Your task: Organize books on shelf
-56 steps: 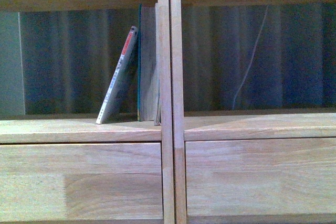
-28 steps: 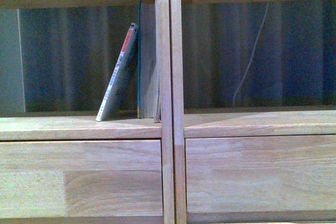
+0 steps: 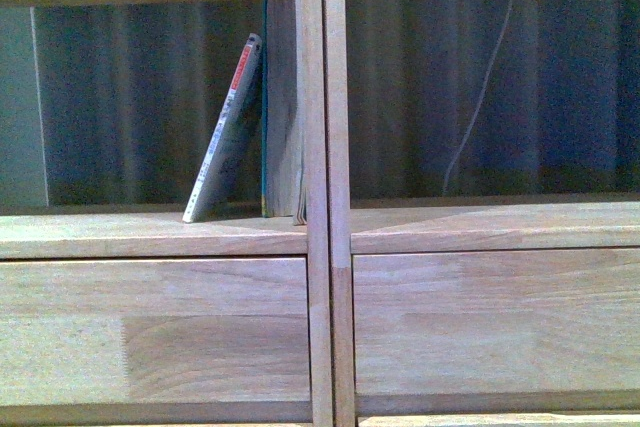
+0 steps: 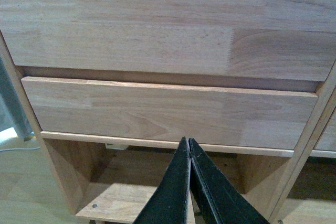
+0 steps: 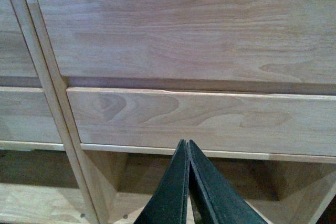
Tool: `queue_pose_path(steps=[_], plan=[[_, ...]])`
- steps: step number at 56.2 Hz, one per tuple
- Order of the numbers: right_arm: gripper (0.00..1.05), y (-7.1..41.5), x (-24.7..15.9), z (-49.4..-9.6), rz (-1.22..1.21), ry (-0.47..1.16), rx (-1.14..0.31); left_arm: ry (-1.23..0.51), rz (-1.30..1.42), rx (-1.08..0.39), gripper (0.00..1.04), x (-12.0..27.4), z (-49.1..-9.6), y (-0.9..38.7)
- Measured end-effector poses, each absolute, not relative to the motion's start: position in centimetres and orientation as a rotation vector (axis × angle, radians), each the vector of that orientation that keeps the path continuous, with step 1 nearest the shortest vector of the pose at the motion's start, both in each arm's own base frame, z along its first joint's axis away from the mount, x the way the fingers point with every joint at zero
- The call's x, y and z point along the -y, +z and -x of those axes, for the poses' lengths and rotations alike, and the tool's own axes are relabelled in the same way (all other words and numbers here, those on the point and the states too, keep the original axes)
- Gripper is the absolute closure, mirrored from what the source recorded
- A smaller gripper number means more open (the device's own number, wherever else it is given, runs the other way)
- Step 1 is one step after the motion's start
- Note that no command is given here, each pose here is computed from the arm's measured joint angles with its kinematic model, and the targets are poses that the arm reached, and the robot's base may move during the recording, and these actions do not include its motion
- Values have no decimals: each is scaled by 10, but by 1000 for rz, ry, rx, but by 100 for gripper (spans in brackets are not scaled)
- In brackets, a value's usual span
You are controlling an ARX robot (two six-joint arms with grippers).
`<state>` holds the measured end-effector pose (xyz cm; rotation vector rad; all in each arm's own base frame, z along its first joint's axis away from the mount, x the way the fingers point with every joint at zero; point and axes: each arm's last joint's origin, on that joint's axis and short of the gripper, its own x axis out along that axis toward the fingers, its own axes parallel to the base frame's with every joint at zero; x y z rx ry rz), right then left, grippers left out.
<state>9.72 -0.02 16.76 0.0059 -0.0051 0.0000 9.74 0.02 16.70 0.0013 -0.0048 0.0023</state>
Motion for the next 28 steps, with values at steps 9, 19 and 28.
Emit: queue_pose_path(steps=[9,19,28], plan=[[78,168,0,-97,-4,0,5,2,-2,5,75,0,-97,167],[49,168,0,-97,-4,0,5,3,-2,5,45,0,-97,167],[23,168,0,-97,-4,0,5,3,-2,5,18,0,-97,167]])
